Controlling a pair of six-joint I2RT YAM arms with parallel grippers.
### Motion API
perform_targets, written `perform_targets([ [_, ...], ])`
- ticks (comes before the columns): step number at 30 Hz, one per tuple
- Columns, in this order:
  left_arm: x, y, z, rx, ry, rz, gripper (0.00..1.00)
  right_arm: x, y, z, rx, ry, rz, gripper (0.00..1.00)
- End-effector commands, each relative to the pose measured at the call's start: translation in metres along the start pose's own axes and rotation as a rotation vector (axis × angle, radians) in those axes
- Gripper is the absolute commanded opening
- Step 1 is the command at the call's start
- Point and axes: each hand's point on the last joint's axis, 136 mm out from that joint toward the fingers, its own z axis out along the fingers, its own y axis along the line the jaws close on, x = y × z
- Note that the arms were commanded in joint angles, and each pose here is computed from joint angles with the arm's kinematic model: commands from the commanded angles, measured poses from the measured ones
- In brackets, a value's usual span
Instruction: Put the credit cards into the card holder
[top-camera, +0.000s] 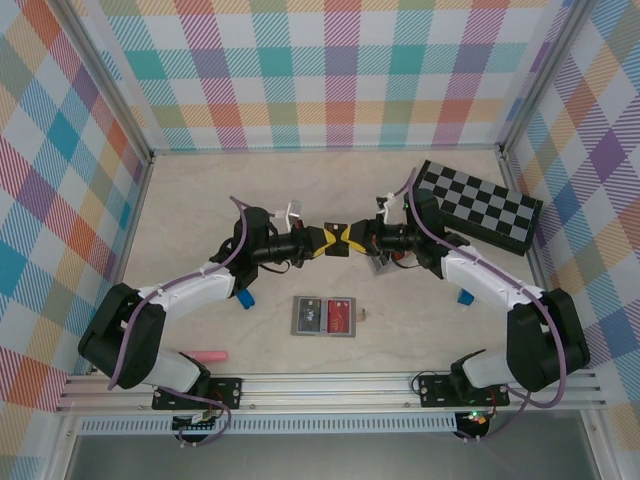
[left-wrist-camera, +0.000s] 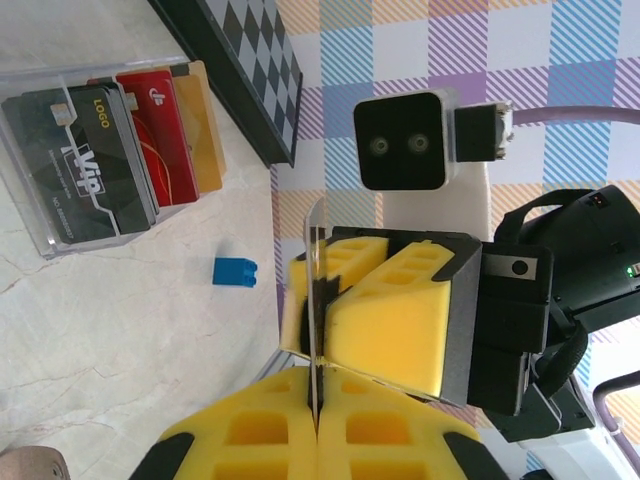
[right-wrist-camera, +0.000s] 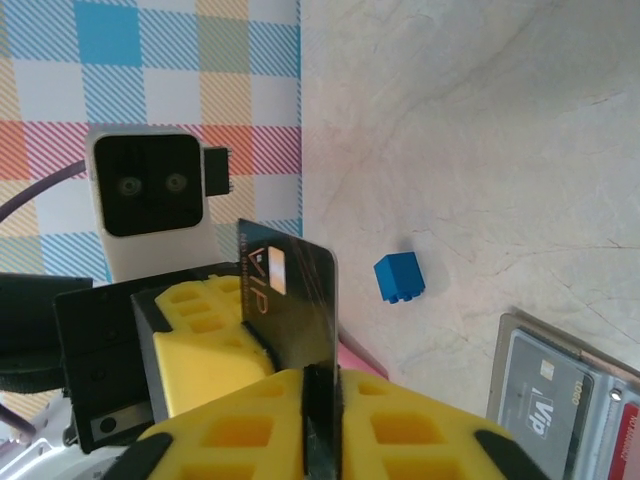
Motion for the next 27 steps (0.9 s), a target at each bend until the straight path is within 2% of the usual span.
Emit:
perform_targets([
  [1, 0.002, -0.009, -0.004, 0.036, 0.005, 0.022, 0.19, 0.001, 0.007, -0.003, -0.02, 0.002, -0.043, 0.09],
  [2, 0.002, -0.004, -0.005, 0.009, 0.0, 0.022, 0.27, 0.002, 0.005, -0.006, 0.0, -0.003, -0.053, 0.08],
  [4, 0.006, 0.017, -0.011, -0.095, -0.008, 0.014, 0.54, 0.006, -0.005, -0.014, 0.088, -0.023, -0.082, 0.06],
  [7, 0.016, 0.062, -0.03, -0.322, -0.021, -0.005, 0.71, 0.016, -0.04, -0.033, 0.324, -0.081, -0.13, 0.07],
  [10, 0.029, 0.116, -0.06, -0.61, -0.023, -0.02, 0.73, 0.032, -0.065, -0.043, 0.521, -0.139, -0.28, 0.06],
  [12, 0.04, 0.139, -0.074, -0.715, -0.004, -0.04, 0.75, 0.045, -0.076, -0.041, 0.602, -0.152, -0.368, 0.06],
  [19, 0.062, 0.164, -0.088, -0.796, 0.02, -0.054, 0.77, 0.091, -0.116, -0.014, 0.68, -0.056, -0.292, 0.05],
  [22, 0.067, 0.168, -0.088, -0.797, 0.029, -0.059, 0.78, 0.099, -0.125, -0.003, 0.663, -0.051, -0.27, 0.05],
  [27, 0.074, 0.17, -0.083, -0.792, 0.062, -0.05, 0.77, 0.098, -0.135, -0.009, 0.692, -0.082, -0.255, 0.05],
])
